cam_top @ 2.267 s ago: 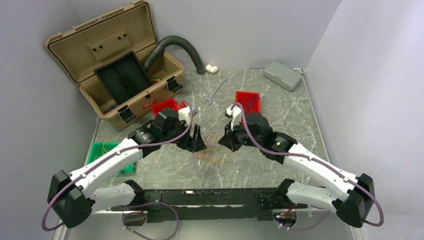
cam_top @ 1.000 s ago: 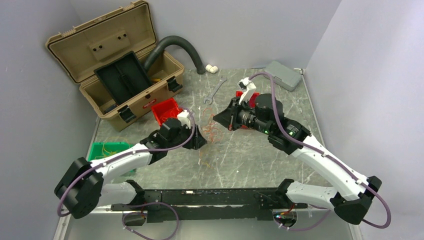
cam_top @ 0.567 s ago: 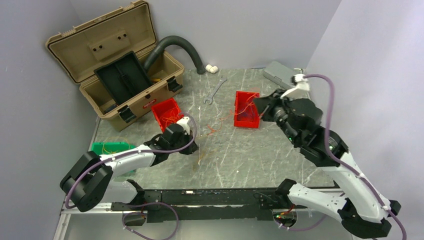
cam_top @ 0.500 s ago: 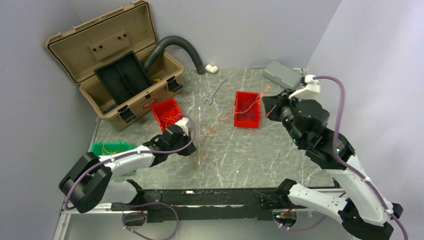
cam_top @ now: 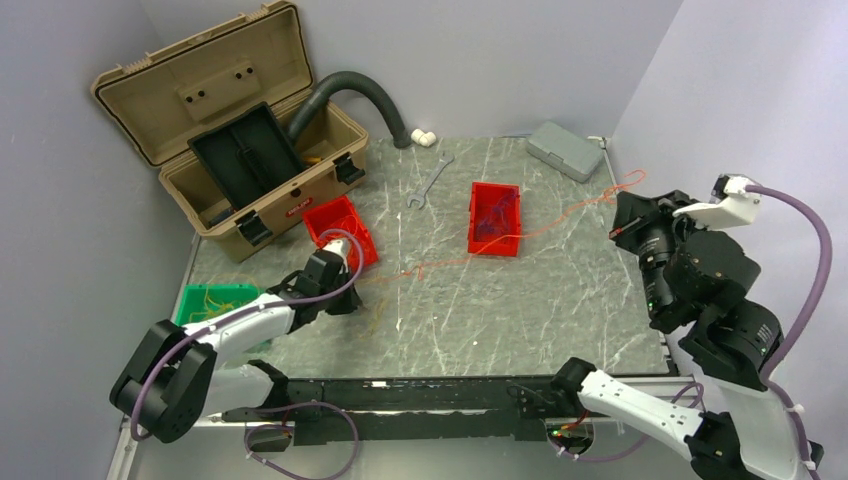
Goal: Untangle the cables
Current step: Untie the cable.
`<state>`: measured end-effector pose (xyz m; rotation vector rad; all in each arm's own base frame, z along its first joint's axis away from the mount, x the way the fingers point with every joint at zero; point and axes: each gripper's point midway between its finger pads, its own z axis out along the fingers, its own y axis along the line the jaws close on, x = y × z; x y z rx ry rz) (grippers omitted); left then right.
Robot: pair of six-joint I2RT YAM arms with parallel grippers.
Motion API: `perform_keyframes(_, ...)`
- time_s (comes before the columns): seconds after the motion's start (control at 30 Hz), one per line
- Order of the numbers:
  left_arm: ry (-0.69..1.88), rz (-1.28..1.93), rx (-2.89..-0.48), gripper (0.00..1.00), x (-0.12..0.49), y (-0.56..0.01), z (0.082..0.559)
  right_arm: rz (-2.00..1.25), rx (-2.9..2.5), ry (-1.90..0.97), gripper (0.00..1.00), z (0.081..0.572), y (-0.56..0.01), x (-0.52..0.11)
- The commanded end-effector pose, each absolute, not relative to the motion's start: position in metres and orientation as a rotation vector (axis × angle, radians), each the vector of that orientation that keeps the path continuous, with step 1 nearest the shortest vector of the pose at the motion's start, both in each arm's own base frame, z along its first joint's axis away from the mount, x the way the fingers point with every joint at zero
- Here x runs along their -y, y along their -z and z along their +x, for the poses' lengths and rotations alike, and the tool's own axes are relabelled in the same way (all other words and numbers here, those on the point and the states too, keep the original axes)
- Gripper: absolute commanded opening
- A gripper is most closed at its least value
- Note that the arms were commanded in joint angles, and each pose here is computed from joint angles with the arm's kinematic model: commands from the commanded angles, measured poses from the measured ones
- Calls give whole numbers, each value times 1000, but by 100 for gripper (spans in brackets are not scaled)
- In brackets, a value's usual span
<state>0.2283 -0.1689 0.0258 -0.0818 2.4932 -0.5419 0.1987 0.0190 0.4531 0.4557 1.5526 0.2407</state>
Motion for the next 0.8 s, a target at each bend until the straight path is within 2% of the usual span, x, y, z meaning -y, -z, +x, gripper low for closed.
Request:
perform_keyframes(0.0,530,-110,-2470,0,165,-37,231,390,-1581,-204,0,204,-456,-26)
perform_keyframes(0.17,561,-14,-2403,0,170,-72,235,100,-1754,-335,0,221,-418,-99)
perform_keyframes(0.3,601,126,-2354,0,177,-107,234,-118,-2000,-407,0,226,-342,-157)
perform_keyframes(0.37,609,191,-2359,0,181,-118,231,-181,-2101,-454,4,224,-304,-178)
perform_keyframes(0.43,621,260,-2366,0,186,-126,227,-237,-2168,-508,12,218,-275,-193)
perform_keyframes(0.47,626,296,-2366,0,188,-129,225,-254,-2188,-528,21,216,-263,-198)
perform_keyframes(0.5,622,331,-2366,0,190,-131,223,-285,-2199,-560,37,212,-254,-204)
perform_keyframes(0.53,615,352,-2365,0,191,-134,222,-353,-2211,-622,58,206,-244,-214)
perform_keyframes(0.57,606,372,-2368,0,192,-135,221,-429,-2196,-672,72,201,-239,-223)
perform_keyframes(0.6,604,394,-2367,0,194,-138,219,-495,-2165,-753,79,195,-239,-235)
perform_keyframes(0.67,611,439,-2376,0,199,-141,216,-593,-2092,-883,84,187,-238,-254)
perform_keyframes(0.77,628,502,-2392,0,206,-147,210,-674,-1982,-1016,84,182,-236,-275)
